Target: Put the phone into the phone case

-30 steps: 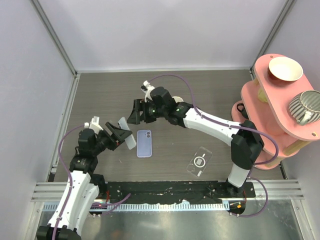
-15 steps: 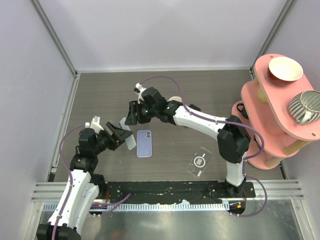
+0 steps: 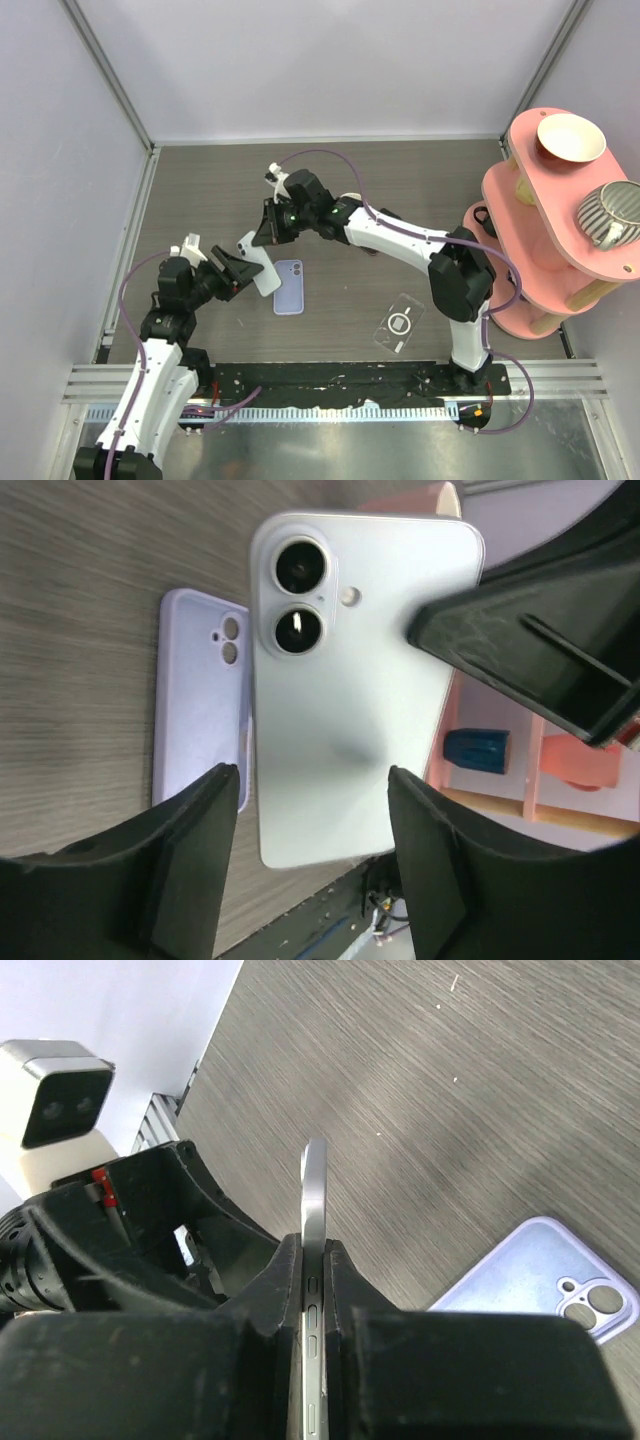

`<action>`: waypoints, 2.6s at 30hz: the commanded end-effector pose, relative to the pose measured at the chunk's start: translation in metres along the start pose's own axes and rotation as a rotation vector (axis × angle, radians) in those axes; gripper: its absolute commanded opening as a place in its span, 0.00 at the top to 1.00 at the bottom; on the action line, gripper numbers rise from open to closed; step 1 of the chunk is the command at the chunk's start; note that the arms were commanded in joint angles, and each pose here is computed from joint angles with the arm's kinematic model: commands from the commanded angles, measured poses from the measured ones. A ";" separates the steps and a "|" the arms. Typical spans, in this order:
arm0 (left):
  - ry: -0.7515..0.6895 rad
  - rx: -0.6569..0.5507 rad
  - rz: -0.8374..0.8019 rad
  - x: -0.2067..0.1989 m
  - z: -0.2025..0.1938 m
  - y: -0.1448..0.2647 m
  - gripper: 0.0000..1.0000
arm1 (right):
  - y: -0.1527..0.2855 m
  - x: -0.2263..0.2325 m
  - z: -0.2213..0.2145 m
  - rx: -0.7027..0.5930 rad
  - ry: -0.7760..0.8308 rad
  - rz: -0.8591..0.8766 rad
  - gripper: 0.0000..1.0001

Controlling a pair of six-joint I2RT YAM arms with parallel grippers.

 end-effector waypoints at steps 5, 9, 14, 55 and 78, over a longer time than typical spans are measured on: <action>-0.150 -0.002 -0.217 -0.053 0.007 0.018 0.08 | 0.070 -0.001 0.042 -0.065 0.014 0.261 0.99; -0.204 -0.039 -0.293 -0.067 0.009 0.027 0.08 | 0.105 -0.002 0.051 -0.114 0.028 0.365 0.99; -0.241 -0.077 -0.410 -0.089 0.014 0.032 0.09 | 0.130 0.027 0.045 -0.156 -0.001 0.582 0.99; -0.019 0.112 -0.377 -0.098 0.009 0.000 1.00 | 0.105 0.000 0.039 -0.194 0.073 0.277 0.55; 0.329 -0.152 0.110 -0.071 0.047 0.015 1.00 | 0.129 0.058 -0.061 -0.574 1.273 -0.224 0.36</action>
Point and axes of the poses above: each gripper's point midway between its finger pads, its own y axis back along the fingers, its own x axis along the line the jaws close on, z = x × y, the point moved 3 cm from there along y, back along the fingers, and after that the axes turned 2 degrees about y, right-handed, at the moved point
